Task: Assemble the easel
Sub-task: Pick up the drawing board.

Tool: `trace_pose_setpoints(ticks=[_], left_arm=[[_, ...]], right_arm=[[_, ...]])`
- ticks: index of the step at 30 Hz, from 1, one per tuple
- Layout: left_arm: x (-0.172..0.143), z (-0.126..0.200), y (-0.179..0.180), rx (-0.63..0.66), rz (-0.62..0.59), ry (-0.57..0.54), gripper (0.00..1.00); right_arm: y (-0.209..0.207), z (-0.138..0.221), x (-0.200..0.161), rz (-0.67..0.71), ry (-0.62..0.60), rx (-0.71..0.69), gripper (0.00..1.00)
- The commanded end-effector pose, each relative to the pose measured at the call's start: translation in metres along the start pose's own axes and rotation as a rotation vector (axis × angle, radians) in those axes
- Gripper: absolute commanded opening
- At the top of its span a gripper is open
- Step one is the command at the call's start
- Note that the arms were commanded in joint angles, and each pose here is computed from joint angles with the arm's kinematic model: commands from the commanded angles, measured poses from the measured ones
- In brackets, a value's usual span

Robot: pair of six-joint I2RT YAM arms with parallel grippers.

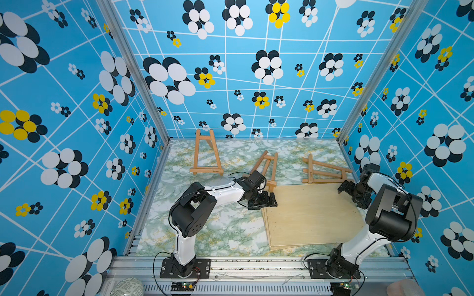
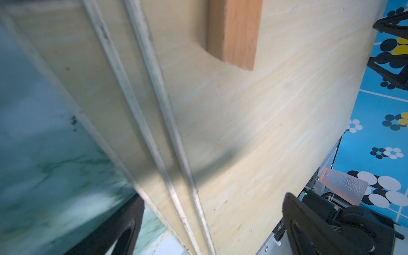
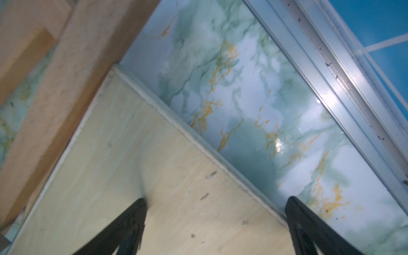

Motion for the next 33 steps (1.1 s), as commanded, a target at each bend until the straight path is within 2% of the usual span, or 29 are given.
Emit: trace_pose_setpoints(ticks=[1, 8, 22, 24, 33], left_arm=[[0.006, -0.010, -0.003, -0.017, -0.019, 0.000, 0.99], [0.006, -0.006, 0.004, -0.013, -0.020, -0.004, 0.99], [0.003, 0.012, 0.026, 0.013, -0.017, -0.019, 1.00], [0.002, 0.011, 0.038, 0.028, 0.001, -0.014, 0.99], [0.009, 0.025, 0.047, -0.007, 0.025, -0.017, 0.94]], right_arm=[[0.031, -0.016, -0.030, -0.048, 0.096, 0.198, 0.99], [0.041, -0.004, -0.059, -0.059, 0.097, 0.254, 1.00], [0.081, 0.016, -0.086, 0.003, 0.117, 0.354, 1.00], [0.085, 0.017, -0.091, 0.007, 0.126, 0.372, 0.99], [0.097, 0.016, -0.119, 0.000, 0.172, 0.450, 0.99]])
Point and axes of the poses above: each gripper's point midway between its finger pads, its own z axis back along the fingers, its own y axis along the line the jaws close on, x = y × z, the point moved 3 cm from there along z, back along the fingers, and after that the axes turned 14 degrees about z, right-handed, at the moved point
